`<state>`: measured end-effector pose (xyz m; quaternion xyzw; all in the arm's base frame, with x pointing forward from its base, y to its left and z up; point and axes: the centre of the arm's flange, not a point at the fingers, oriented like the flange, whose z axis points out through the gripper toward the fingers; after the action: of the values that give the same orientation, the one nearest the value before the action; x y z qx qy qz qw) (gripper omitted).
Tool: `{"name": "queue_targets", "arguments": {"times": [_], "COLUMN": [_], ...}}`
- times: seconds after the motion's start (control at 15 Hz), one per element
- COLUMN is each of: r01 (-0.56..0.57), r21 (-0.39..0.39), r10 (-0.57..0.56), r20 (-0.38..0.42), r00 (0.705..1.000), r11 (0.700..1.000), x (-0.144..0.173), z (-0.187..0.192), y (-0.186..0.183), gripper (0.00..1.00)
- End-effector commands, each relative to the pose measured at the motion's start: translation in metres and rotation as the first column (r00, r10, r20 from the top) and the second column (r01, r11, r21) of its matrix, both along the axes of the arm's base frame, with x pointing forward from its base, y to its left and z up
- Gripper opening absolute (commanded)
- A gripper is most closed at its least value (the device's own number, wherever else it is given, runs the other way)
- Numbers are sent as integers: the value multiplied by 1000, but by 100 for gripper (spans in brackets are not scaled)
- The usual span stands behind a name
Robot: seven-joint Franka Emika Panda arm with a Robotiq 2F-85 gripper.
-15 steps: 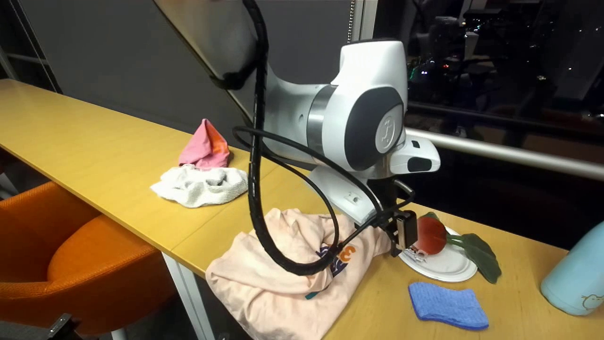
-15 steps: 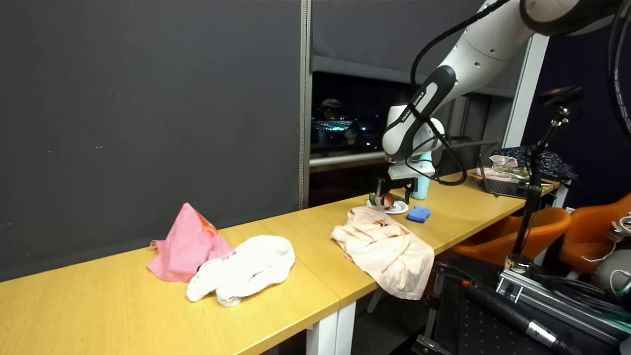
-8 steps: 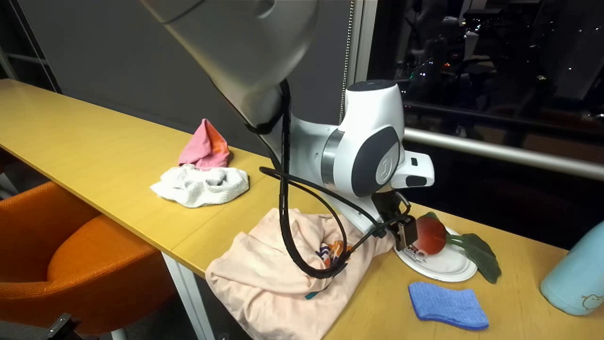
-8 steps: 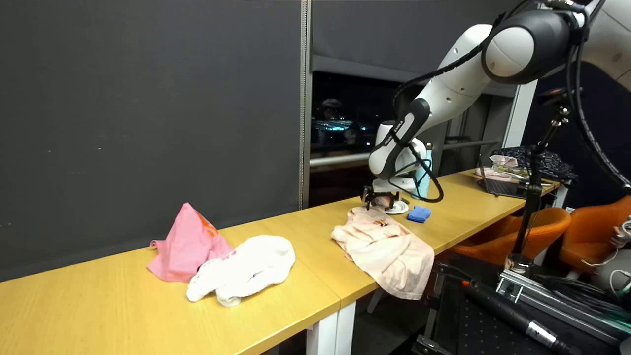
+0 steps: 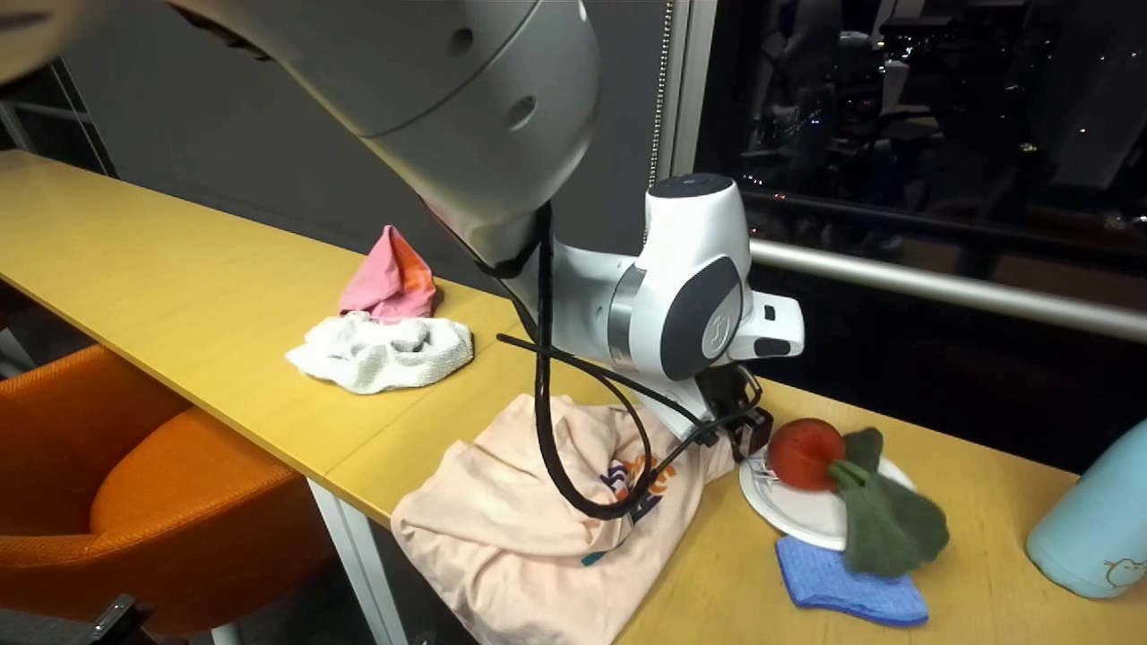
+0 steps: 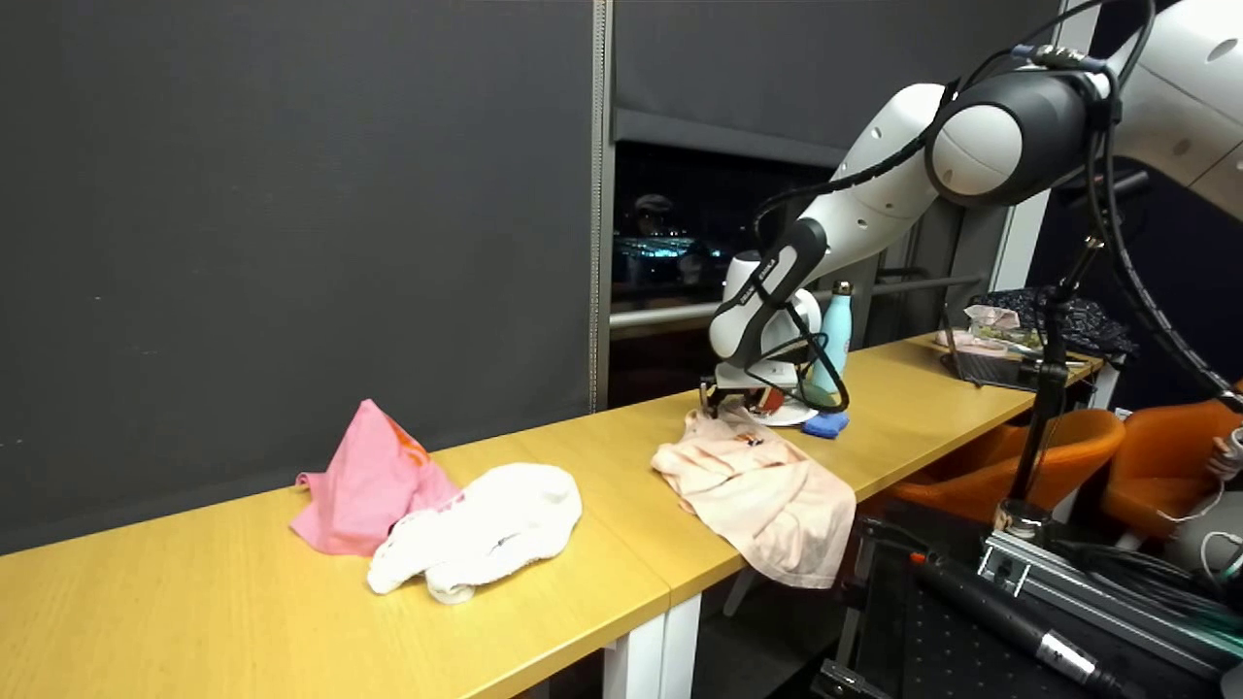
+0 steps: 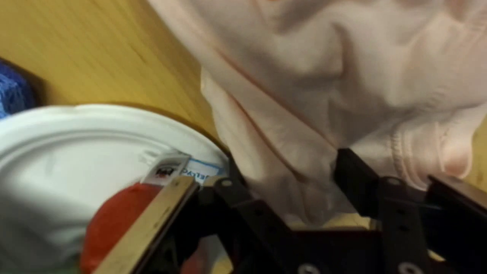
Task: Fold the light pink shirt on the right and then move it to the left
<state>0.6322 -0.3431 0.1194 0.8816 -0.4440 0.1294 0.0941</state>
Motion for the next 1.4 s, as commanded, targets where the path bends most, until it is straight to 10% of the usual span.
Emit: {"name": "queue_targets", "arguments": {"times": [0.0,0.33,1.33], "r01": [16,22,69], "r21": [4,6,-82], "r10": [-16,-23,-54], "r20": [50,88,178], "r00": [999,996,983], "r11": [1000,1000,994], "x": [5,2,24], "z": [11,38,155], "y": [-3,-3,-64], "gripper": [34,0,1]}}
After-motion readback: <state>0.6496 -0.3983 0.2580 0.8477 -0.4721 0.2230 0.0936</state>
